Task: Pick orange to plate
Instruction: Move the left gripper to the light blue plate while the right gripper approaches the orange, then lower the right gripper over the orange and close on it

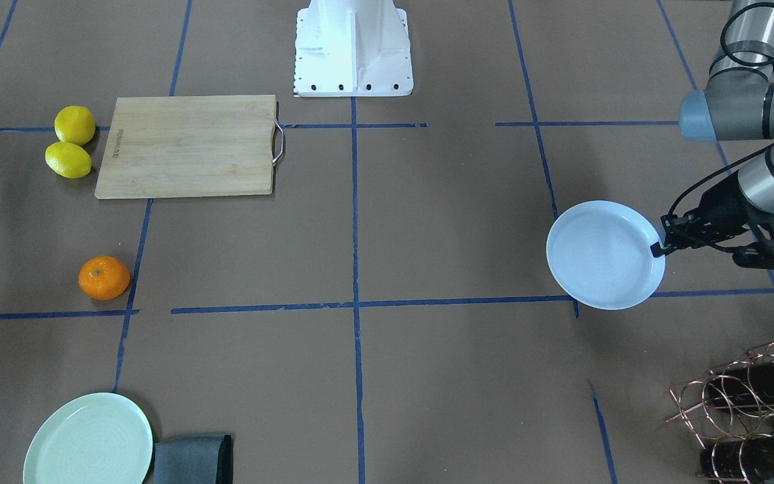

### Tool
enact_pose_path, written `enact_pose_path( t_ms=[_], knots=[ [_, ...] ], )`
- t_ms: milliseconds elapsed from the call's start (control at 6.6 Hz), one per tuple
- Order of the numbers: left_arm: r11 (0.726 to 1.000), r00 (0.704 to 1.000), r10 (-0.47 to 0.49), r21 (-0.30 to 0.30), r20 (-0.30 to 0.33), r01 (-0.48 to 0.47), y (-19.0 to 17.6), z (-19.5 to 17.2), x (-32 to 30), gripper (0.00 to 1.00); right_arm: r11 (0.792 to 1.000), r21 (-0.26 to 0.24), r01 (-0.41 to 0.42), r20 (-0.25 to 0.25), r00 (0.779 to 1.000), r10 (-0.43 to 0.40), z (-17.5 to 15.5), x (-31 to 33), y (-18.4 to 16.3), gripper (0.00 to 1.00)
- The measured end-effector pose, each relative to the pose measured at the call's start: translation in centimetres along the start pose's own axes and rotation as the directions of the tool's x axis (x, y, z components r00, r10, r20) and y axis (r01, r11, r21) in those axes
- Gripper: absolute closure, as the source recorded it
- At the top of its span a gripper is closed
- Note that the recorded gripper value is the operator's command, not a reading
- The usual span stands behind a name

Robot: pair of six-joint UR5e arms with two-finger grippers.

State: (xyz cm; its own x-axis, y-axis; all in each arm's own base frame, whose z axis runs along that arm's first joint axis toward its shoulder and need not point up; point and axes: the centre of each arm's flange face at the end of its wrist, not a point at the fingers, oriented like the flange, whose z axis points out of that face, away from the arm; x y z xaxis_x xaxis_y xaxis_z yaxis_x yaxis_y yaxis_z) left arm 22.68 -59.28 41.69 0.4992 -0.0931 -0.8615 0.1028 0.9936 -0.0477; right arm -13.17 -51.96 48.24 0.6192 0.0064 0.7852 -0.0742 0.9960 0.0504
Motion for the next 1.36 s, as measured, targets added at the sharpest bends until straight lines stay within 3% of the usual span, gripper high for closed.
enact_pose_path(
  t_ms=[303,758,1061,1364],
  knots=[
    [0.992,0.992,-0.126,-0.017,-0.023,0.126,1.8,3.5,10.3,1.0,0.999,0.038,0.004,-0.031,1.0,-0.003,5.3,-5.3,1.3,0.0],
    [0.98,0.977,-0.198,0.019,-0.081,0.2,7.6,11.9,19.1,1.0,0.998,0.055,0.015,-0.059,0.998,-0.012,11.3,-9.3,1.3,0.0],
    [0.972,0.97,-0.223,0.05,-0.095,0.229,10.9,16.8,22.8,1.0,0.998,0.052,0.021,-0.075,0.997,-0.017,13.0,-10.1,0.5,0.0],
    [0.972,0.971,-0.22,0.063,-0.097,0.226,12.4,18.6,24.5,1.0,0.998,0.052,0.022,-0.076,0.997,-0.018,13.3,-10.5,0.0,0.0]
  ],
)
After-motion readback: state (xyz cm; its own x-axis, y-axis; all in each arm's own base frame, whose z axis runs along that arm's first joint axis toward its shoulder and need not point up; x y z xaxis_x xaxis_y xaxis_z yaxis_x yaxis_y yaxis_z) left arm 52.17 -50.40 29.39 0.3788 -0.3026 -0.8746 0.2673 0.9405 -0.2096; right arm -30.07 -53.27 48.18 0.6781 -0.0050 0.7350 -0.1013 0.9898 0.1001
